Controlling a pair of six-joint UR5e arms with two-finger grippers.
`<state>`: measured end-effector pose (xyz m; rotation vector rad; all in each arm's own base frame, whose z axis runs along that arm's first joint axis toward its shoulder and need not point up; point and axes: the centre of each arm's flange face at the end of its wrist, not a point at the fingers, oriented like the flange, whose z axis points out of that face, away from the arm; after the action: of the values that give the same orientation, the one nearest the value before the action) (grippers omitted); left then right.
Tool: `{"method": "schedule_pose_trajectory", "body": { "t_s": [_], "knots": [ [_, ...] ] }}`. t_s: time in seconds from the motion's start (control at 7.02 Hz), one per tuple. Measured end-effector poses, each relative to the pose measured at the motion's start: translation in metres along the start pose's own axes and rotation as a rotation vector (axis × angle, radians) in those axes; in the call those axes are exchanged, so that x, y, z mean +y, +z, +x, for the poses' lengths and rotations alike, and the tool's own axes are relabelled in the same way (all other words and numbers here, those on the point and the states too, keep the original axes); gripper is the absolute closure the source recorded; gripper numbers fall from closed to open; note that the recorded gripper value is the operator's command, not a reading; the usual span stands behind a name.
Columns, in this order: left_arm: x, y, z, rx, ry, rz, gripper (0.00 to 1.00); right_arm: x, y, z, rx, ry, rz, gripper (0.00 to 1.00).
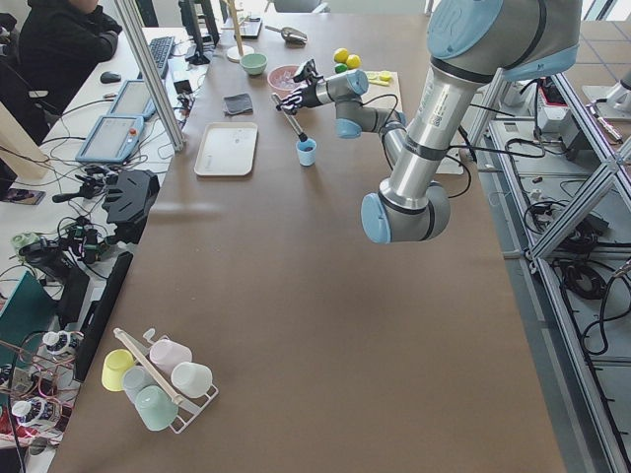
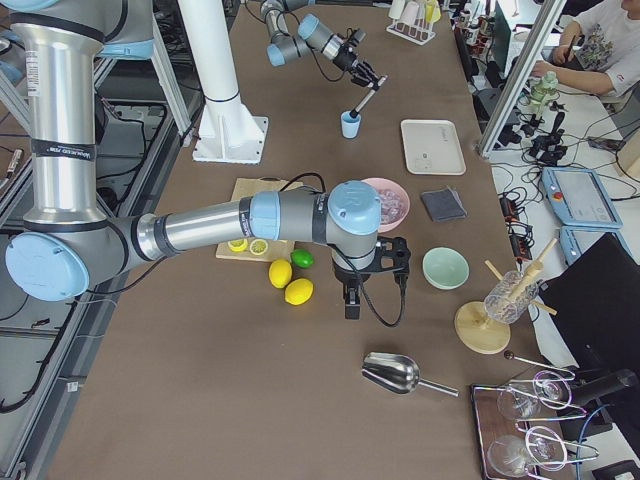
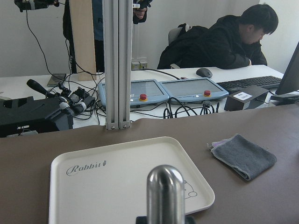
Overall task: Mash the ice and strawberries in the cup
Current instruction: 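Press the muddler down into the cup repeatedly with the left gripper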
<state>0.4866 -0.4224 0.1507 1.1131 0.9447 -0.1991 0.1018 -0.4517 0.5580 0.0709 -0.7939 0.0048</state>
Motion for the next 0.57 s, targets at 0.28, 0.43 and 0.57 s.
{"method": "schedule_pose_trajectory", "body": {
  "t_s": [0.28,0.43,0.57],
  "knots": [
    [-0.006,0.006,-0.012,0.003,0.006,-0.017,1.00,-0.001,0.000,-0.002,0.000,-0.004,0.002,0.01],
    [0.000,0.007,-0.014,0.006,0.007,-0.029,1.00,-0.001,-0.001,-0.002,0.000,-0.006,0.003,0.01],
    [0.005,0.006,-0.015,0.009,0.006,-0.037,1.00,-0.002,-0.001,-0.002,0.001,-0.006,0.003,0.01]
  ]
}}
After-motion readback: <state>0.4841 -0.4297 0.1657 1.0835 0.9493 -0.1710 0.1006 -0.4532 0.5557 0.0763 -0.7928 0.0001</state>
